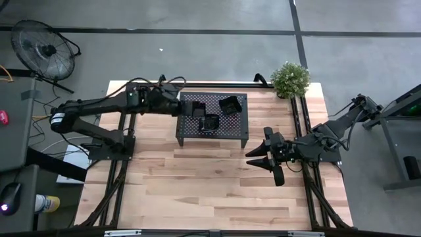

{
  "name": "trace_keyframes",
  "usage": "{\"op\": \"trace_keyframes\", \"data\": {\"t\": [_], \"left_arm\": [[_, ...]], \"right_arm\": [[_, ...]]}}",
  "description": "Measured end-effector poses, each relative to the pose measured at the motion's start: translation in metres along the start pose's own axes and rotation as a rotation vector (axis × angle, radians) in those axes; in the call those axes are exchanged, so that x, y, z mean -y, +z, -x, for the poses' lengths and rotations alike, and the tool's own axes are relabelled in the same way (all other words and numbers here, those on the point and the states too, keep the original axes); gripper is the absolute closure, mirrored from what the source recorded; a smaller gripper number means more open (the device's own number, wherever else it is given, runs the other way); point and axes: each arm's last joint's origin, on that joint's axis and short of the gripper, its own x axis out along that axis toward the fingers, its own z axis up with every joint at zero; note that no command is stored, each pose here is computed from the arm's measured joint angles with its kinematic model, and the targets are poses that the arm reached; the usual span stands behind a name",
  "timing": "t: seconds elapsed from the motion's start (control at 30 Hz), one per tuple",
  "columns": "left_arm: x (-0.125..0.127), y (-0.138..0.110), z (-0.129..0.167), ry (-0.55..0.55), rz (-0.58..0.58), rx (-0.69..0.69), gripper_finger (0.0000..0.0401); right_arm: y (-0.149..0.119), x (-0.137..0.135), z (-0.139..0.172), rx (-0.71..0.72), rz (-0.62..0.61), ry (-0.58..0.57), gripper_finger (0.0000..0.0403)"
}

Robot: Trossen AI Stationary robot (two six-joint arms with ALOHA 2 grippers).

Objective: Pick & Place Mini shaped plates
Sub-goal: Stack the black square plate on top of the black square plates on the shelf

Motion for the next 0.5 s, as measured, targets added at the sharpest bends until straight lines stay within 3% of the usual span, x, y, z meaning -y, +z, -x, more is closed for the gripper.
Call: {"op": "trace_keyframes", "data": {"t": [0.5], "left_arm": [[-0.034,0.038,-0.007,0.071,0.083,-0.080,0.0401]], "right_arm": [[0.000,0.000,0.000,0.000,0.011,0.000,0.0288]]}}
